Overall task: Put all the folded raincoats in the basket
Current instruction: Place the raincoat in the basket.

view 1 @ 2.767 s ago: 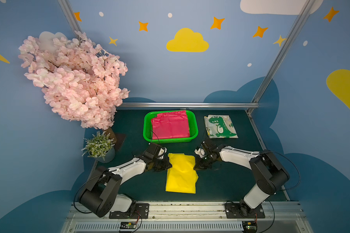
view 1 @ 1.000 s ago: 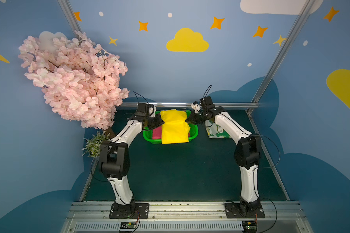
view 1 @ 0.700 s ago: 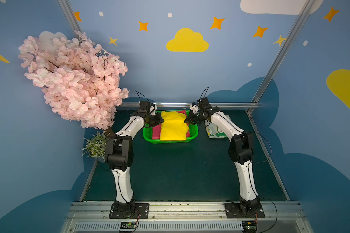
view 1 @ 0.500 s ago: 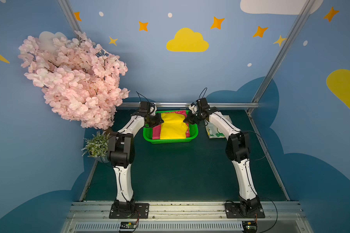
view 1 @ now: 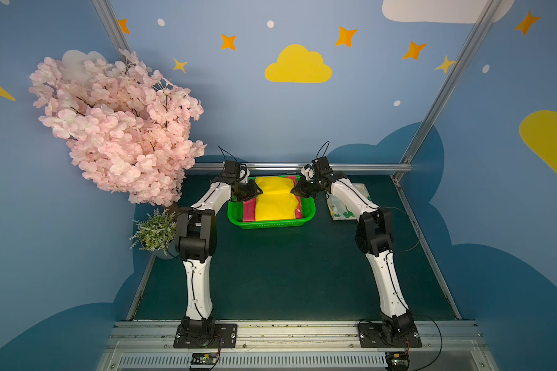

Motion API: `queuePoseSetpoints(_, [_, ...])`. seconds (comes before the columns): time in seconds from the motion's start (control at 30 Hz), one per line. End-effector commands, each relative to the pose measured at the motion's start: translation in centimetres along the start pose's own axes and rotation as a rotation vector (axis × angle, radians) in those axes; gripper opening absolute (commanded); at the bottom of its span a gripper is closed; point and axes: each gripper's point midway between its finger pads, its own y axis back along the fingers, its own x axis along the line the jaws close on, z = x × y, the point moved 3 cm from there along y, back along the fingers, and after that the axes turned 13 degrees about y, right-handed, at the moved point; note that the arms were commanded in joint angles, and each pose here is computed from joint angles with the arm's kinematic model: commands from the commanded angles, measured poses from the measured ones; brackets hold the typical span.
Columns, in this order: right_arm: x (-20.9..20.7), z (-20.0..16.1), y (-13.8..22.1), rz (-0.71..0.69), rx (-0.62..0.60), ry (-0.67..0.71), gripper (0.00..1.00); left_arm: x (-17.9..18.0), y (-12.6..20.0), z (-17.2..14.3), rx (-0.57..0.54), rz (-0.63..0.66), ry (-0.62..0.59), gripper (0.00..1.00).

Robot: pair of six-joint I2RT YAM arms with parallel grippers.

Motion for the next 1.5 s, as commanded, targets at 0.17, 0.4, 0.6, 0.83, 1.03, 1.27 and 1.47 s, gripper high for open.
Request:
queuePoseSetpoints(0.17, [3.0, 1.9, 3.6, 0.029, -0.073, 0.06, 0.53, -1.9, 3.8, 0.1, -0.069, -0.029, -0.037, 1.0])
queuePoseSetpoints(0.4, [6.1, 1.4, 5.5, 0.062, -0.092, 0.107, 0.56, -5.7, 6.1, -0.8, -0.083, -0.143, -0.077, 1.0])
queuePoseSetpoints(0.6, [7.6, -0.6, 3.6, 0.089, -0.04, 0.111, 0.56, -7.0, 4.0, -2.1, -0.027, -0.204, -0.06, 1.0])
queuePoseSetpoints(0.83, [6.3, -3.7, -0.1, 0.086, 0.046, 0.076, 0.56, -4.6, 0.5, -3.0, 0.011, -0.182, 0.013, 1.0])
queuePoseSetpoints(1.03, [4.6, -4.8, -1.6, 0.067, 0.084, 0.044, 0.56, -1.7, -0.9, -3.3, 0.019, -0.134, 0.06, 1.0])
queuePoseSetpoints(1.27, [4.9, -5.0, -0.9, 0.064, 0.091, 0.052, 0.56, -0.7, -0.6, -3.4, 0.021, -0.12, 0.073, 1.0])
queuePoseSetpoints(1.47, [5.9, -4.4, 1.9, 0.064, 0.062, 0.073, 0.56, -2.9, 1.5, -2.9, 0.0, -0.161, 0.032, 1.0])
